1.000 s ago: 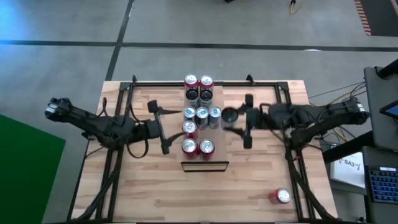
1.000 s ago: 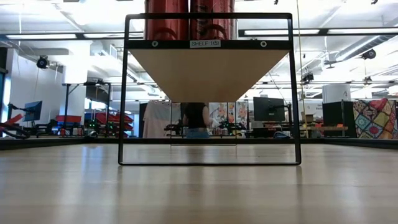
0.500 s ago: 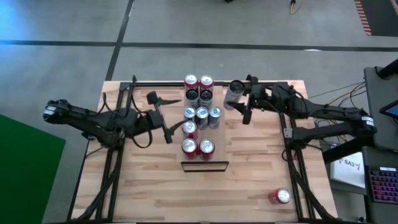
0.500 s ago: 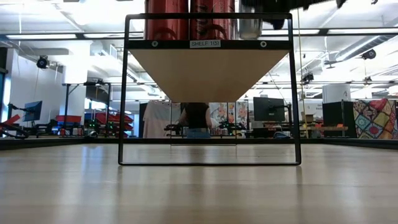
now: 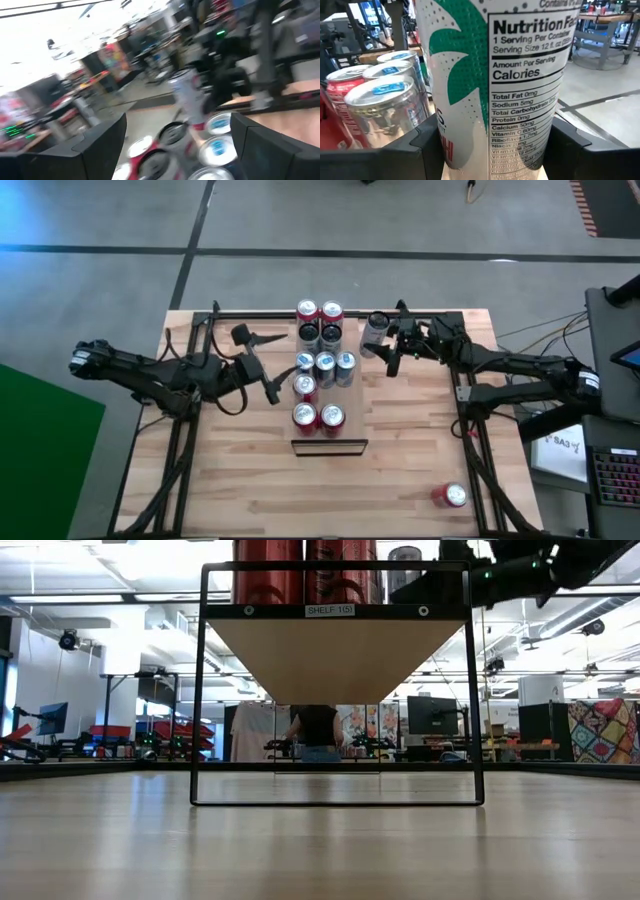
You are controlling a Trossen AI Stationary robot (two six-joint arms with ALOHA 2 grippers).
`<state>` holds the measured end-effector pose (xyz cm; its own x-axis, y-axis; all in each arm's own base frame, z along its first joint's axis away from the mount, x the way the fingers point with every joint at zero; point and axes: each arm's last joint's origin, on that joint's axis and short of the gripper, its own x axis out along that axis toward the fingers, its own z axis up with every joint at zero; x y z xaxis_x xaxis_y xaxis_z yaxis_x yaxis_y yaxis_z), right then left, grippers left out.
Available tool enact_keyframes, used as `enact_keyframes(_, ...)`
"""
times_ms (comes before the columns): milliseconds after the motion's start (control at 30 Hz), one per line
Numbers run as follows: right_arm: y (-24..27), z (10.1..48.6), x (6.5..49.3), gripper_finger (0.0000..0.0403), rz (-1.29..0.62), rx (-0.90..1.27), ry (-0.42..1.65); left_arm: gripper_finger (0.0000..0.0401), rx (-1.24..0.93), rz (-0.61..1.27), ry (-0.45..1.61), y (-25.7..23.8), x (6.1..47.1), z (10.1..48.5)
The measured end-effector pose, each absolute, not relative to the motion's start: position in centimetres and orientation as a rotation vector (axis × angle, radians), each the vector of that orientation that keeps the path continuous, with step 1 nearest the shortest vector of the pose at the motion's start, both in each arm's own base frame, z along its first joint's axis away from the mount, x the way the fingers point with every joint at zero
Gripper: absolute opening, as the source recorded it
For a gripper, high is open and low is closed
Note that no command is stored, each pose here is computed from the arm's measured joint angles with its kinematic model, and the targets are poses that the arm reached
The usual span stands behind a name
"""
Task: Place canned beverage on shelf
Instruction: Put the white pink soda can on the shelf aligned with the other white pink soda cans
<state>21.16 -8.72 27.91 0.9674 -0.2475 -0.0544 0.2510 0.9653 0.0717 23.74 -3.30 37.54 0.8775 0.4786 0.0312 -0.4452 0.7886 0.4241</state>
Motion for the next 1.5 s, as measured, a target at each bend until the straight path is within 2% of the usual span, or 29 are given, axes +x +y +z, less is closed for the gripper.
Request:
enact_keyframes(167,-8.9,26.8,21.6,0.0235,-0.249,0.073,0.024,0.0323,0.453,0.64,0.123,-2.9,23.5,37.5)
enact_keyframes(600,-9.7,24.7,23.3,0.0242,-0.258,0.085,0.047,0.0323,0.46,0.665,0.132,-2.4,23.6,37.5)
enact_keyframes(1500,-10.0,24.1,23.8,0.0246,-0.272,0.001,0.079,0.0323,0.47,0.738,0.155,-0.6,23.7,37.5)
